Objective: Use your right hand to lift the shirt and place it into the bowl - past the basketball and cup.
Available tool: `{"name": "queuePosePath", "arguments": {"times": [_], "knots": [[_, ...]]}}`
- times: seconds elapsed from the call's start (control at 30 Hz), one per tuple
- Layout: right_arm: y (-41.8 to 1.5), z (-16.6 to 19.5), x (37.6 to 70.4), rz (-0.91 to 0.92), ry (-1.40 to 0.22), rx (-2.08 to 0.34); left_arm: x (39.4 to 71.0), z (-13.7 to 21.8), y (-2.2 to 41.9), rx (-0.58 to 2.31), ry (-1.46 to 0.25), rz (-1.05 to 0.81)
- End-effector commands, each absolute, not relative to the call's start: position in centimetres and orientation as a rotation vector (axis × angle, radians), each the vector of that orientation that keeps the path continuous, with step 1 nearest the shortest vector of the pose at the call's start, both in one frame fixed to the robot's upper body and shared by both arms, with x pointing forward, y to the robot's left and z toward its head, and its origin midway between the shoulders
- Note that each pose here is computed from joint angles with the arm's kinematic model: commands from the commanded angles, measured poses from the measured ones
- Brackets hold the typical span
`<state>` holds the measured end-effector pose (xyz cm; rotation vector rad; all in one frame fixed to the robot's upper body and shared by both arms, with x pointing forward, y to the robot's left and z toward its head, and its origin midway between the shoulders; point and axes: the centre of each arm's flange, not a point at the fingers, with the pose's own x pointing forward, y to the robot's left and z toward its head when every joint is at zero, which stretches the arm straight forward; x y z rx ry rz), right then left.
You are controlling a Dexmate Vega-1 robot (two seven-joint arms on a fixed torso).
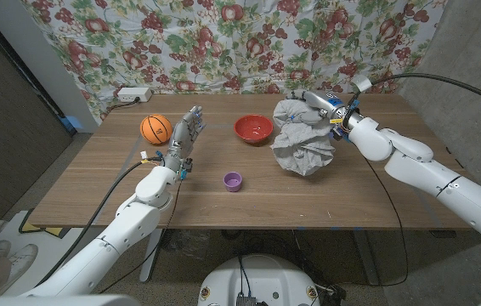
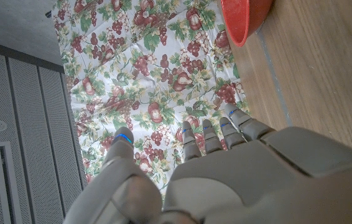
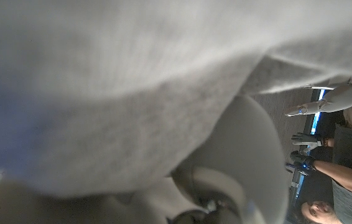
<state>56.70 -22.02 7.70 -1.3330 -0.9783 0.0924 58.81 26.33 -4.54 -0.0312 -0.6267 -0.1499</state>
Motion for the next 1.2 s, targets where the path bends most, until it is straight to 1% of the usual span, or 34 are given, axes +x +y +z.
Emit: {"name": "queuePosePath", "arguments": {"times": [0.03, 0.8, 1.2], "knots": [[-20.5, 8.6, 57.5, 0.114, -1.000, -1.325, 58.7, -4.9, 26.8, -0.038, -0.625, -0.149], [-18.6, 9.8, 59.4, 0.168, -1.024, -1.324, 58.7, -4.7, 26.2, -0.035, -0.632, -0.170], [-18.1, 10.4, 60.0, 0.163, -1.034, -1.312, 58.5, -4.6, 25.9, -0.038, -0.637, -0.170]]}}
